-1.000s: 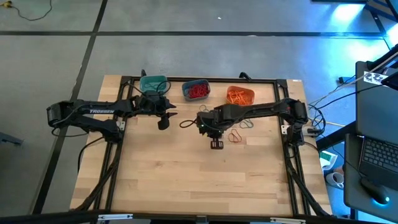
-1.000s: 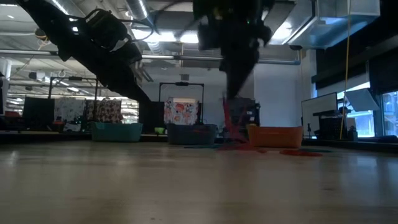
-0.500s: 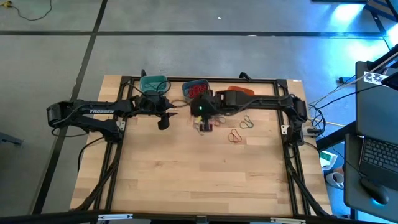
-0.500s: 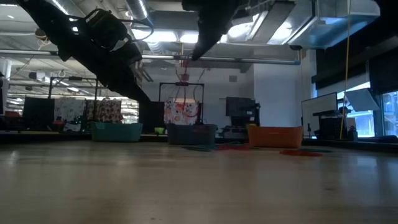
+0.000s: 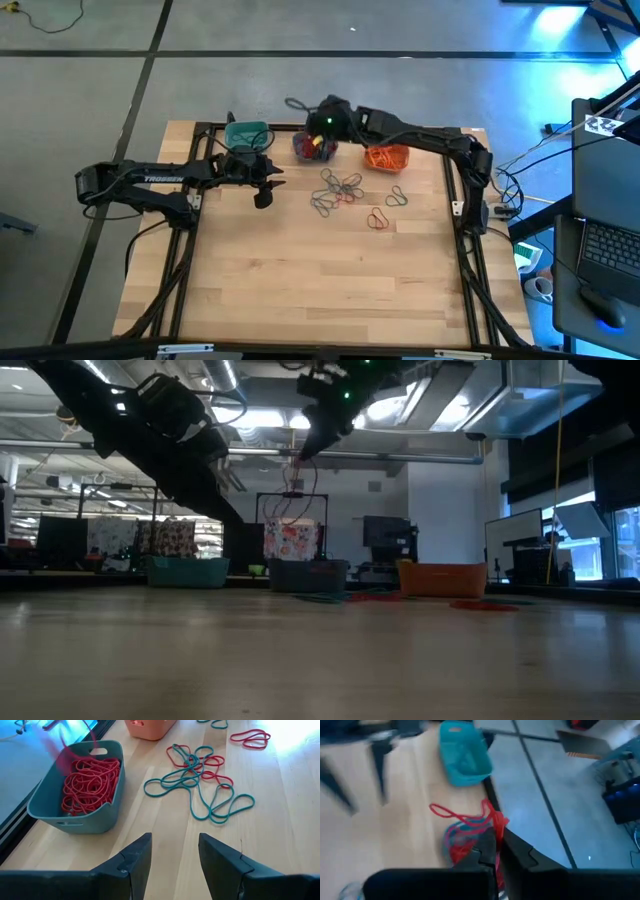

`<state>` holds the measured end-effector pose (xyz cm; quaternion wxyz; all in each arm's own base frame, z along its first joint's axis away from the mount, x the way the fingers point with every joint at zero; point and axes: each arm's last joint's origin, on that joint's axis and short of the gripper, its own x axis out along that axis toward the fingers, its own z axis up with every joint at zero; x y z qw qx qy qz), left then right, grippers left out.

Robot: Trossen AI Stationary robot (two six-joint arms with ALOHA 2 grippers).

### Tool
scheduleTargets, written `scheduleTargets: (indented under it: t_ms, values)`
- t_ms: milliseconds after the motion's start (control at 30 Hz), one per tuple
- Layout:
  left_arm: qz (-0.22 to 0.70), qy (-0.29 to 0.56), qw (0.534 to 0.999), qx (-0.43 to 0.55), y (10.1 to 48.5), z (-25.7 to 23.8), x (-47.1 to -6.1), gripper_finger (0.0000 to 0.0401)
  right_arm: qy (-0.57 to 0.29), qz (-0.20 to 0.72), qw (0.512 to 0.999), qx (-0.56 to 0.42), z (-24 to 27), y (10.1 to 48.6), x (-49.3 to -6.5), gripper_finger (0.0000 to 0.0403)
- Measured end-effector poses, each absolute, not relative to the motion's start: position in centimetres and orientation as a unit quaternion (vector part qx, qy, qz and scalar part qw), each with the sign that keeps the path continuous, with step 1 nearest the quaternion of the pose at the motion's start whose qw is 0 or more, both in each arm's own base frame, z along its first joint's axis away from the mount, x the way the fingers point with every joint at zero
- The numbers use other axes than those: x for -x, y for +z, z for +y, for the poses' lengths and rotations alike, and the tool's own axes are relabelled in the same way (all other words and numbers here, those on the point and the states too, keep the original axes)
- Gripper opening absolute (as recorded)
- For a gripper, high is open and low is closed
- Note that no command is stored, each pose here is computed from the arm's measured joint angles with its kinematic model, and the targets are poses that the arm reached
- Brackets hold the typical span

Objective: Sort rubber bands into baskets

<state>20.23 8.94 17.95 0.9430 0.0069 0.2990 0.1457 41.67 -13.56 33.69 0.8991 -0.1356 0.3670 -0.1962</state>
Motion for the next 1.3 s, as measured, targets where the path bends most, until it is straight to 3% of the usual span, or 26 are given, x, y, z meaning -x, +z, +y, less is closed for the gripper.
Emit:
scheduleTargets:
  t_ms: [433, 533, 633, 767, 900, 1100, 1300]
  values:
    - [0.298, 0.145, 0.944, -0.011, 18.0, 8.9, -20.2, 0.0159, -0.233, 0.413, 0.877, 0.077, -19.8, 27.5, -42.8, 0.0018]
    - [0.297, 0.145, 0.944, -0.011, 18.0, 8.9, -20.3, 0.0159, -0.237, 0.431, 0.868, 0.074, -20.3, 25.8, -43.1, 0.004]
    - [0.297, 0.145, 0.944, -0.01, 18.0, 8.9, -20.2, 0.0159, -0.232, 0.451, 0.859, 0.068, -20.3, 25.2, -43.0, 0.0086]
    - [0.302, 0.145, 0.942, -0.007, 17.9, 8.9, -20.2, 0.0159, -0.218, 0.496, 0.837, 0.072, -19.2, 25.5, -42.3, 0.0145]
    - [0.302, 0.146, 0.942, -0.003, 17.9, 8.9, -20.2, 0.0159, -0.199, 0.525, 0.826, 0.06, -17.2, 28.3, -41.1, 0.018]
    - [0.304, 0.145, 0.941, -0.001, 17.9, 8.9, -20.2, 0.0159, -0.116, 0.588, 0.801, -0.013, -12.7, 28.6, -40.0, 0.0195]
    - [0.301, 0.137, 0.944, 0.001, 17.9, 8.4, -20.4, 0.0159, -0.075, 0.62, 0.781, 0.005, -8.6, 25.8, -40.5, 0.0191]
